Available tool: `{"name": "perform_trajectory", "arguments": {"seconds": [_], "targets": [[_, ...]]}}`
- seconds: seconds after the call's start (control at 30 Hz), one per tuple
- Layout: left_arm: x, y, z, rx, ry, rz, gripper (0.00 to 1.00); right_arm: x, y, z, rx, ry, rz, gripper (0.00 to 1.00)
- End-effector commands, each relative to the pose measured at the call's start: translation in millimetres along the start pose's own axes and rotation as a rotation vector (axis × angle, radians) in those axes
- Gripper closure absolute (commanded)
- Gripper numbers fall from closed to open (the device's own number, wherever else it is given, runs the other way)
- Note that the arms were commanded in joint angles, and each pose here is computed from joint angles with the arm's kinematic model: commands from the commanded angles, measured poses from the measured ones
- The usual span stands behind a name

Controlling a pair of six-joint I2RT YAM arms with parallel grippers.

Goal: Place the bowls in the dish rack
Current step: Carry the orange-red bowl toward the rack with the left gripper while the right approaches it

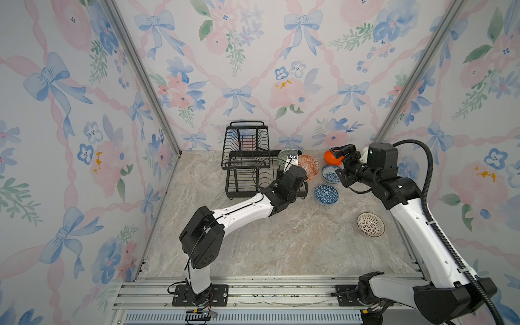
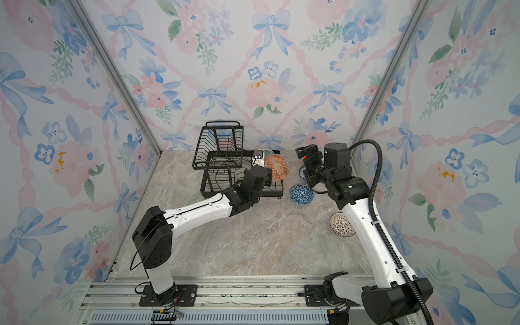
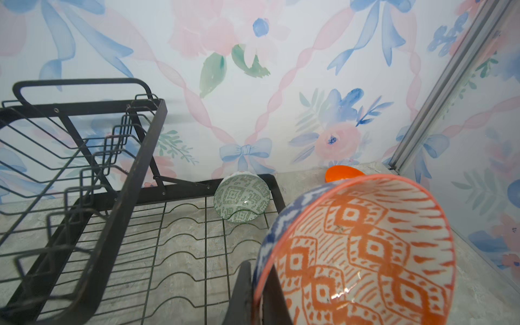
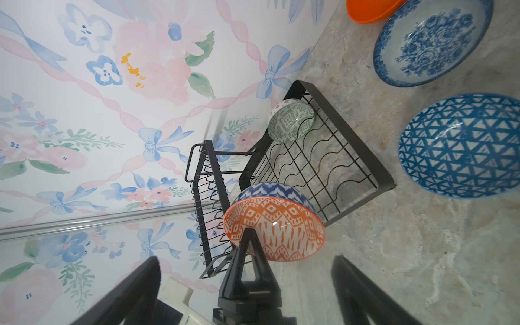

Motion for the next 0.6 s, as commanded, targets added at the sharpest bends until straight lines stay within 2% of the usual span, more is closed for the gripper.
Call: {"name": "perform_trajectory", "arguments": {"seconds": [0.0, 0.23, 0.3, 0.57], "targets": [[3, -4, -33, 0.049, -0.128, 0.038, 1.0, -8, 19, 2, -0.061, -0.01, -0.062, 0.03], [1, -6, -31, 0.036, -0.143, 0.046, 1.0, -31, 40, 19, -0.087, 0.036, -0.102, 0.03], [4, -5, -32, 0.048, -0.155, 0.055, 1.0, -40, 40, 22, -0.117, 0.042, -0.106, 0.0], [10, -1, -34, 0.066, -0.171, 0.06, 1.0, -62, 46, 20, -0.176, 0.025, -0.11, 0.09]]}}
Point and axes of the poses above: each gripper's point midway between its finger pads, its own x axis back along the fingers, its own y axis along the line the jaws close on, z = x × y, the point moved 7 cm from there along x, back along the fingers, and after that the axes turned 2 degrees about x, right-handed, at the moved point
